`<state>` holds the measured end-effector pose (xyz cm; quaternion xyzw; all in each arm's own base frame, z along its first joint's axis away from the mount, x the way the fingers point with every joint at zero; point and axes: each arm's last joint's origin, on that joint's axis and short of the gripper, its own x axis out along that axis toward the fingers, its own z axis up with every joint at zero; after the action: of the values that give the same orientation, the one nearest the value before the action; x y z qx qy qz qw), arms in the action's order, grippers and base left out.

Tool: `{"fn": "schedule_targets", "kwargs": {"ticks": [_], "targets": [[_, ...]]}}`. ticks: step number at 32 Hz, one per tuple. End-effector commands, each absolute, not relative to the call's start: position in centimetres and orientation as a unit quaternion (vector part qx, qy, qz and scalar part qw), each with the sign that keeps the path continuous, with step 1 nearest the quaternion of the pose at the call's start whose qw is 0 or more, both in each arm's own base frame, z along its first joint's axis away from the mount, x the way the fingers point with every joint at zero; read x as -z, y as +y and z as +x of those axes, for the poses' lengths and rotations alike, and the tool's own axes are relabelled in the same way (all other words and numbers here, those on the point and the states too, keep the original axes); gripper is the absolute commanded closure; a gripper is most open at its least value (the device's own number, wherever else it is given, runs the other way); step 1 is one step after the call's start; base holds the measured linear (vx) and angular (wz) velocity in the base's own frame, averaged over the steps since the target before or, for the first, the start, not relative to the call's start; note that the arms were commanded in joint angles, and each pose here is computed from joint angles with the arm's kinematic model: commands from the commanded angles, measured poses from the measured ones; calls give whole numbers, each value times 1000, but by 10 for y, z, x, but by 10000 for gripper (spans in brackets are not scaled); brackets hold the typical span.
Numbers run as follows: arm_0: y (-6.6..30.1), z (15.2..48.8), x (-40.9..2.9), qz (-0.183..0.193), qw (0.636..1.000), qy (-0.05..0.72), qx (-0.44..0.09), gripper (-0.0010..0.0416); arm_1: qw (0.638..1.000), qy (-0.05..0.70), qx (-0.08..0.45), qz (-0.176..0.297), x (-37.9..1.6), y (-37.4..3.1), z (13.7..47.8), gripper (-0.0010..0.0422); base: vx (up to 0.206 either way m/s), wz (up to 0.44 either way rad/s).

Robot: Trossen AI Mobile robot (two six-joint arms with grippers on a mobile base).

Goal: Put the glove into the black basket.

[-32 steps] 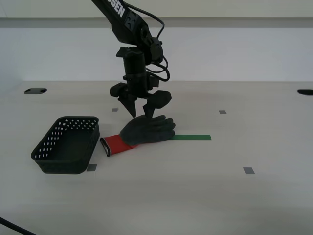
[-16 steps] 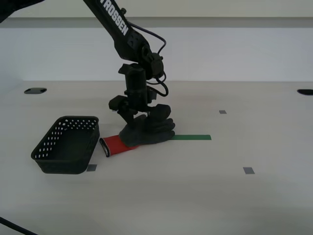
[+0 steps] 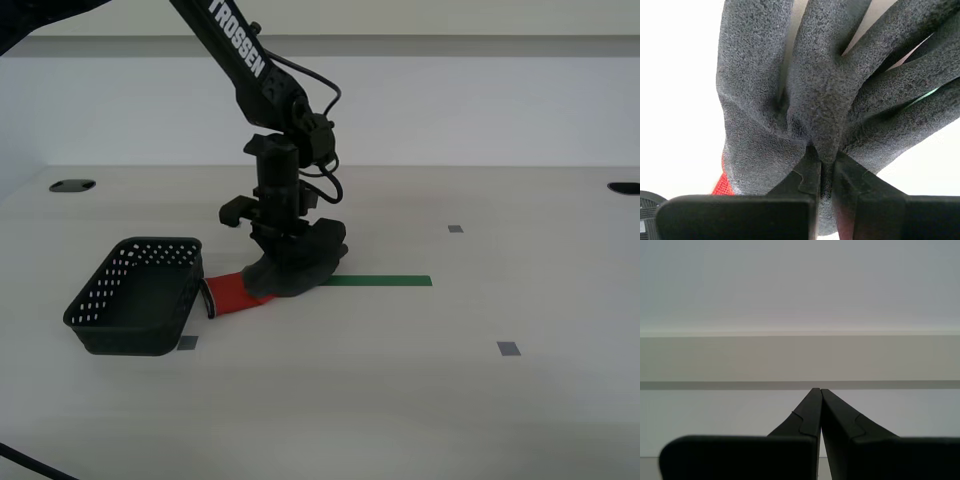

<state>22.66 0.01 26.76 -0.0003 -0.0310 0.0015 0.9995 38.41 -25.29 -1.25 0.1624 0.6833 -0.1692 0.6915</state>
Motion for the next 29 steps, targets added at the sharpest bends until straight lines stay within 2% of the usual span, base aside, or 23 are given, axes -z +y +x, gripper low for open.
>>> {"fn": "schedule_targets", "kwargs": {"ticks": [1,7,13,18,29], "targets": [[0,227,-268,0,999,-34,-2,405,689,682,180,169,11,-254,385,412,0,0],[0,227,-268,0,999,-34,-2,405,684,677,197,187,-10,-261,395,413,0,0],[0,227,-268,0,999,-34,-1,405,678,672,216,205,-55,-270,409,413,0,0],[0,227,-268,0,1000,-29,-2,405,673,669,231,216,-90,-269,407,413,0,0],[0,227,-266,0,1000,-21,-2,405,699,633,267,197,-183,-261,393,413,0,0]]}}
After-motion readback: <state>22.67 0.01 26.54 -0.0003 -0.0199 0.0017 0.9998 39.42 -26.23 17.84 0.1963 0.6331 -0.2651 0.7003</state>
